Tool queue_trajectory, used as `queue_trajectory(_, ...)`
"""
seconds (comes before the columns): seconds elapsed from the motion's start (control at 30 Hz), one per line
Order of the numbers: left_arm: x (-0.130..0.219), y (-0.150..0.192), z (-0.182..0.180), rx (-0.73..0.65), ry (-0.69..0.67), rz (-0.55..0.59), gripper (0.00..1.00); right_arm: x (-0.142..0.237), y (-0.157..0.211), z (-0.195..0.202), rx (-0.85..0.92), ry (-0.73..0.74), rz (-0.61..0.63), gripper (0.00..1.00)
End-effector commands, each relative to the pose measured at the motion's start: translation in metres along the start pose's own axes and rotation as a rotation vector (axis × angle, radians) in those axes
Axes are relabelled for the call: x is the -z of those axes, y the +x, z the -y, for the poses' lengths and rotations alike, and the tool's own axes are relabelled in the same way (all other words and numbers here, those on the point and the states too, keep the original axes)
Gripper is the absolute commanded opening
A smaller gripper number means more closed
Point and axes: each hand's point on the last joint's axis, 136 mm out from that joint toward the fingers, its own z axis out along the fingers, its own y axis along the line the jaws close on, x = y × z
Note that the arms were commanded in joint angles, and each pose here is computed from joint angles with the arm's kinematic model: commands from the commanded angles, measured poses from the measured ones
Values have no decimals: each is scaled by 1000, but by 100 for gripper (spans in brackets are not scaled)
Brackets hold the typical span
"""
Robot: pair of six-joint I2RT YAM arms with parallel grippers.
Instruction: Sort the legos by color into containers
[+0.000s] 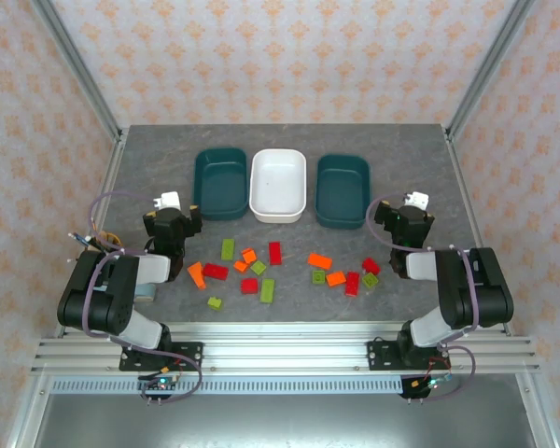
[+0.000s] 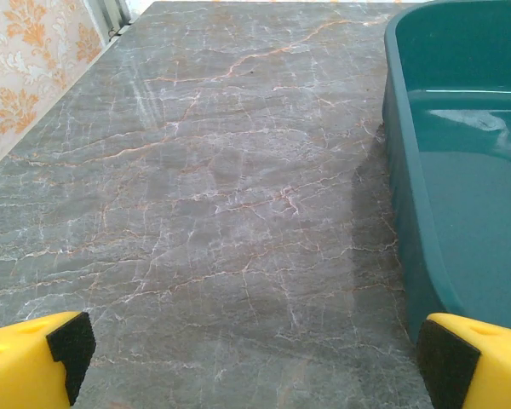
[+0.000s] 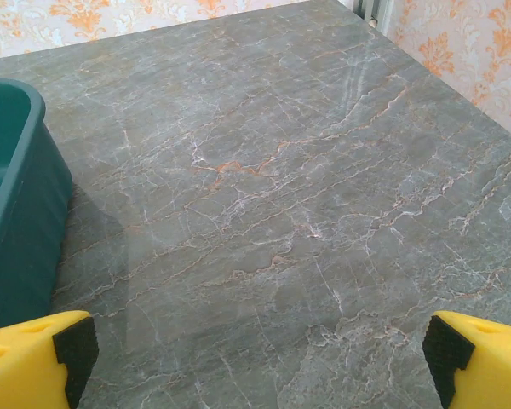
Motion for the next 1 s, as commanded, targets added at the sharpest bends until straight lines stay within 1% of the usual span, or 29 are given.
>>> queue_trajectory(0.0, 0, -19, -1, 17, -18, 62, 100, -2, -8, -3, 4, -8, 15, 99)
queue_trajectory(0.8, 0, -19, -2, 17, -19, 62, 100, -3, -8, -3, 2, -8, 15, 99)
queue_trajectory(0.83, 0, -20, -1, 14, -14, 66, 100, -2, -7, -2, 3, -8, 14, 99)
queue_trajectory(0.9, 1, -28, 6, -14, 17, 35, 100, 0, -15, -2, -2, 2, 28, 99)
queue_trajectory(0.97, 9, -45, 8, -57, -21, 17, 100, 7, -33, 2, 14, 60, -3, 99)
